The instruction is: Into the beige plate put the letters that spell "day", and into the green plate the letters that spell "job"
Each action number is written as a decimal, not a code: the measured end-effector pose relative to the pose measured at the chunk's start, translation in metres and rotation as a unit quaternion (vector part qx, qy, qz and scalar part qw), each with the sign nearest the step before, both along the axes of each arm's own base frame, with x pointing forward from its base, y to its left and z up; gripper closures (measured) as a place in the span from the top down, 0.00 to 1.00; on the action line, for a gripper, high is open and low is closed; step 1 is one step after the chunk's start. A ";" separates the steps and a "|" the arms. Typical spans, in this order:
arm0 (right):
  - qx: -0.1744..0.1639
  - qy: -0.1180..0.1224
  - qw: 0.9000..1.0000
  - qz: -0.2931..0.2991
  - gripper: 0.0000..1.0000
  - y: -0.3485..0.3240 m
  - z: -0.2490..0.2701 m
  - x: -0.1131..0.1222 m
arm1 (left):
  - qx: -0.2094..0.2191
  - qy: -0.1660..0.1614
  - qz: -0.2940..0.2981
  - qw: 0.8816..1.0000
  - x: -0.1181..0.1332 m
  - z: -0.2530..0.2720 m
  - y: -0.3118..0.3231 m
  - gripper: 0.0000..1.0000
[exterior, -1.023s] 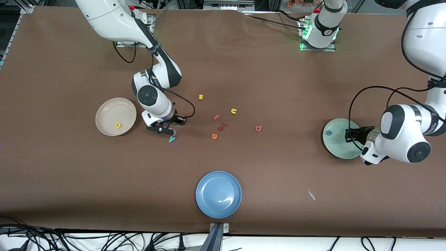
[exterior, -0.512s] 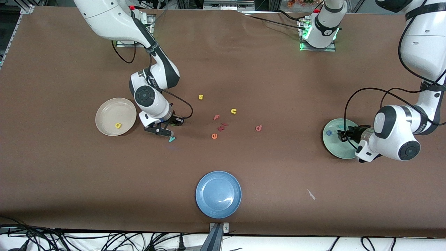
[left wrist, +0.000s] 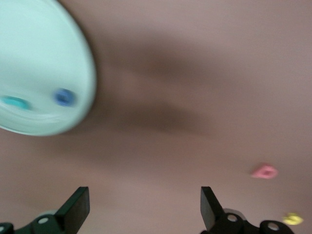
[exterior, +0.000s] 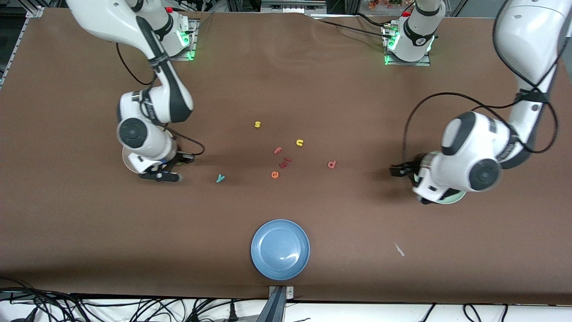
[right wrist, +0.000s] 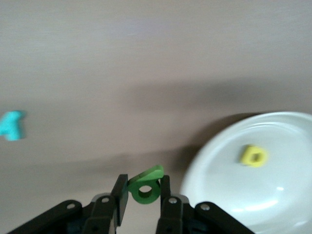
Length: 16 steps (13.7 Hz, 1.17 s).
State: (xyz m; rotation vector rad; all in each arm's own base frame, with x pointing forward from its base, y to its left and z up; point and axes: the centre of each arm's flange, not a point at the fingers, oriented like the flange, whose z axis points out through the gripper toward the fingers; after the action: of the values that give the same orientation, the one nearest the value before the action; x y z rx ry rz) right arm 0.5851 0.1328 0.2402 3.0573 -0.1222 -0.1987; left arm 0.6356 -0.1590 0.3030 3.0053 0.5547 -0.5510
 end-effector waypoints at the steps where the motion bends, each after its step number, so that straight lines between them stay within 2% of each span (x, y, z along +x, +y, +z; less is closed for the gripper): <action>1: -0.005 0.007 1.000 0.007 0.31 -0.020 -0.003 0.001 | 0.000 -0.020 0.007 1.000 -0.004 -0.002 -0.036 1.00; 4: -0.016 0.037 0.999 0.017 0.31 -0.069 -0.015 -0.006 | -0.012 -0.064 0.004 0.998 -0.020 -0.027 -0.120 0.99; 6: -0.018 0.053 0.998 0.010 0.46 -0.088 -0.026 -0.013 | 0.001 -0.089 -0.024 0.996 -0.030 -0.052 -0.151 0.95; 8: -0.018 0.056 0.998 0.007 0.66 -0.092 -0.029 -0.014 | 0.009 -0.092 -0.044 0.995 -0.038 -0.078 -0.167 0.96; 11: -0.007 0.043 0.999 0.022 0.98 -0.063 -0.004 0.001 | 0.023 -0.090 -0.076 0.993 -0.049 -0.103 -0.179 0.94; 14: 0.040 0.006 0.999 -0.003 1.00 0.009 0.030 0.019 | 0.025 -0.087 -0.093 0.991 -0.059 -0.113 -0.193 0.90; 15: 0.049 -0.001 0.999 -0.020 1.00 0.032 0.036 0.022 | 0.026 -0.086 -0.094 0.991 -0.060 -0.115 -0.193 0.85; 16: 0.052 -0.006 0.998 -0.039 0.99 0.050 0.038 0.024 | 0.025 -0.086 -0.094 0.992 -0.060 -0.118 -0.193 0.84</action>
State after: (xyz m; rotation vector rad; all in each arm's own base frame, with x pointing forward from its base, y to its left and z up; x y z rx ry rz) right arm 0.6089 0.1831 0.2786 3.1606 -0.2389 -0.1990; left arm 0.5759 -0.3522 0.1850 3.1310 0.2812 -0.2829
